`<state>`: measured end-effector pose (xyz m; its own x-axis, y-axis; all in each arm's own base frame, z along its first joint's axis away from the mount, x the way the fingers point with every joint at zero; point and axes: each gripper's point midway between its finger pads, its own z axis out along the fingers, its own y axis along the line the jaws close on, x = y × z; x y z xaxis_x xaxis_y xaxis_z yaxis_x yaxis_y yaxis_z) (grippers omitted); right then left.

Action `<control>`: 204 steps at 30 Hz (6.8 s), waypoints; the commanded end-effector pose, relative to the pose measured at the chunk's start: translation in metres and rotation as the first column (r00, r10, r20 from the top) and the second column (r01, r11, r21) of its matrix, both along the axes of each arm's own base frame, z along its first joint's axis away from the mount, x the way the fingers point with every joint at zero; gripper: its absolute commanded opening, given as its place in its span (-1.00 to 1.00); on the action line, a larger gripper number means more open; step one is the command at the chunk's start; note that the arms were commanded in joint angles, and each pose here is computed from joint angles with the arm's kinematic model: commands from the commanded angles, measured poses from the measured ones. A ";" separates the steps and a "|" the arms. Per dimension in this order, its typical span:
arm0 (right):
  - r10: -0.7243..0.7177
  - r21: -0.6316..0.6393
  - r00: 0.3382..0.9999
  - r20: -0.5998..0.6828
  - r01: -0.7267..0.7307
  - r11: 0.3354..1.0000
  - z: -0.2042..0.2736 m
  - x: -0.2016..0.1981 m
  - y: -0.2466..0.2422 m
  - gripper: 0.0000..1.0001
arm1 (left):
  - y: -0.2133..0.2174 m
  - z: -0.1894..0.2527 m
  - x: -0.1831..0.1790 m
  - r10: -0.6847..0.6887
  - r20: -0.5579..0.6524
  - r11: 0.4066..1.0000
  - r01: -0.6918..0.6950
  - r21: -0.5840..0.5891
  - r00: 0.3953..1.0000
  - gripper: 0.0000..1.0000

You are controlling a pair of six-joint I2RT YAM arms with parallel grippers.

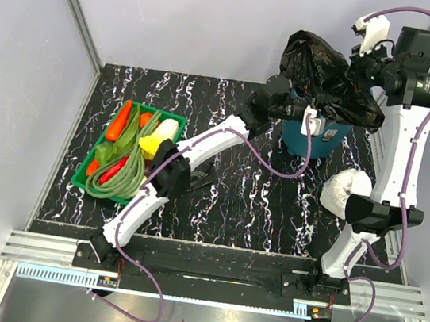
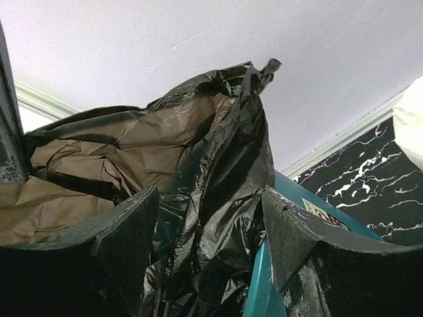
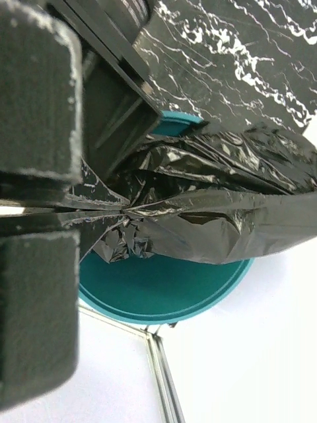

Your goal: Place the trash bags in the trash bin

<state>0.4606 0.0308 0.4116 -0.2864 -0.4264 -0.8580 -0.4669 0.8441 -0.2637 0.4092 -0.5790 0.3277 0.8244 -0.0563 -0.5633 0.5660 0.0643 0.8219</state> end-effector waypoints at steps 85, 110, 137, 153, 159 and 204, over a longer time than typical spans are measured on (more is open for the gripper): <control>-0.009 0.090 0.997 -0.078 0.016 0.996 0.002 -0.044 -0.011 -1.00 | 0.025 0.053 -0.003 0.202 0.175 0.970 -0.221 0.096 0.964 -0.71; 0.001 0.163 0.994 -0.112 0.017 0.986 -0.010 -0.039 -0.004 -1.00 | 0.103 0.042 -0.030 0.328 0.112 0.836 -0.343 0.427 0.938 -1.00; 0.150 0.303 0.977 -0.152 -0.099 0.948 -0.035 -0.096 0.049 -1.00 | 0.198 -0.020 -0.165 0.439 -0.157 0.685 -0.216 0.696 0.885 -1.00; 0.134 0.280 0.980 -0.145 -0.089 0.956 -0.035 -0.096 0.046 -1.00 | 0.199 0.051 -0.175 0.478 -0.203 0.754 -0.280 0.594 0.855 -0.43; 0.128 0.269 0.980 -0.154 -0.083 0.960 -0.040 -0.093 0.044 -1.00 | 0.203 0.051 -0.180 0.470 -0.216 0.753 -0.261 0.605 0.856 -0.53; 0.090 0.226 0.983 -0.161 -0.052 0.973 -0.050 -0.095 0.035 -1.00 | 0.187 -0.005 -0.159 0.353 -0.164 0.702 -0.145 0.697 0.921 -0.32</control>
<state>0.3651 0.0679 0.3476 -0.4717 -0.2381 -0.8490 -0.5510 0.8313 0.0730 0.2480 -0.3837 0.3184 0.5460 0.6367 -0.5445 0.8180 -0.2645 0.5109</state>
